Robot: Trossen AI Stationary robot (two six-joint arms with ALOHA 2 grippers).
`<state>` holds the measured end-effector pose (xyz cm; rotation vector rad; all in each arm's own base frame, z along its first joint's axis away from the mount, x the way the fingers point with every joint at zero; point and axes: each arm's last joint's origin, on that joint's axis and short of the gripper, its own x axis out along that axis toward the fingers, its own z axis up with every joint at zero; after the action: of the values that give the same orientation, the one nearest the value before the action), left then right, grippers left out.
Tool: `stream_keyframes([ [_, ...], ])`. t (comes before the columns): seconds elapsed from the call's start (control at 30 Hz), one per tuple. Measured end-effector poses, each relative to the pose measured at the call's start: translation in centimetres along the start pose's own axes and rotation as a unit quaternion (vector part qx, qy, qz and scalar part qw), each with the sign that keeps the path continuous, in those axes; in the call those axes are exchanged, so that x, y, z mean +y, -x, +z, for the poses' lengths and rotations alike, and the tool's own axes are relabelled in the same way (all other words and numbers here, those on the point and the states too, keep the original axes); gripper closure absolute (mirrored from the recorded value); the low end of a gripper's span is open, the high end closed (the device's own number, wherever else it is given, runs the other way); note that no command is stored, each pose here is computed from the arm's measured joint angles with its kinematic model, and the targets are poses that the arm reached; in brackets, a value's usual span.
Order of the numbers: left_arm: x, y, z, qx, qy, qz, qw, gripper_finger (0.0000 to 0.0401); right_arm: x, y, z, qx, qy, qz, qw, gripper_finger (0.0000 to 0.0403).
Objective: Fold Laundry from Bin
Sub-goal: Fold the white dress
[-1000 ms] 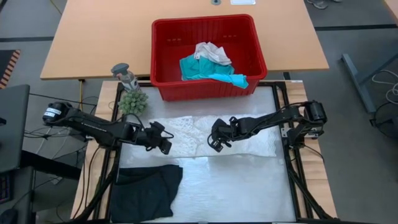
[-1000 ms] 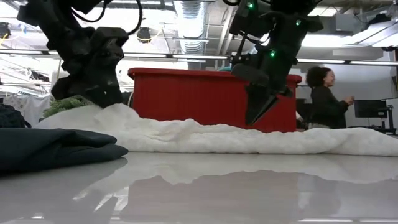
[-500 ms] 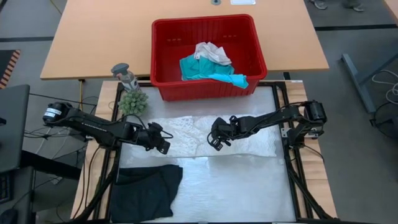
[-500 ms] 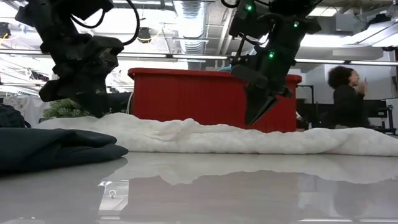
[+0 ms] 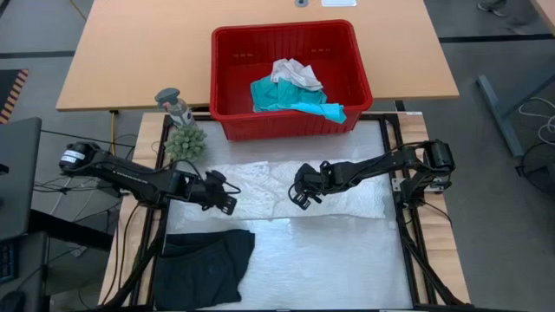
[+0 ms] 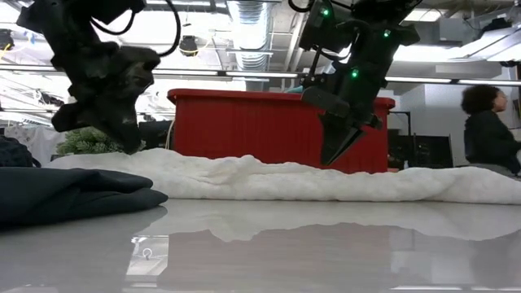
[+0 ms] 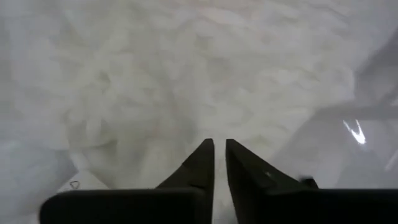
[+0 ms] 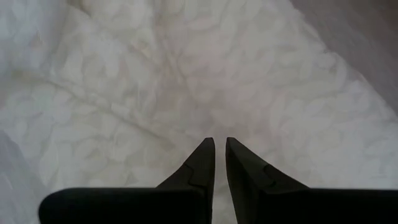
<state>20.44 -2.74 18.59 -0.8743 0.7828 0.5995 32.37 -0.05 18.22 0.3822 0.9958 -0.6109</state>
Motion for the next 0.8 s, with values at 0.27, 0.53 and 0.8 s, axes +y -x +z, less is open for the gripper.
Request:
stream_keyframes([
  [0.27,0.2,-0.9,-0.8,0.015,-0.011,0.034,0.999,0.0281,0.0,0.0,0.0,0.001,0.000,-0.001,1.000,0.0337],
  [0.53,0.2,-1.4,-0.6,-0.022,0.041,0.051,0.998,0.0251,0.0,0.0,0.0,0.001,0.004,-0.001,1.000,0.0337],
  [0.8,0.0,-2.7,-1.1,0.011,0.064,0.054,0.996,0.0255,-0.2,-0.1,0.1,0.000,0.012,-0.005,1.000,0.0337],
])
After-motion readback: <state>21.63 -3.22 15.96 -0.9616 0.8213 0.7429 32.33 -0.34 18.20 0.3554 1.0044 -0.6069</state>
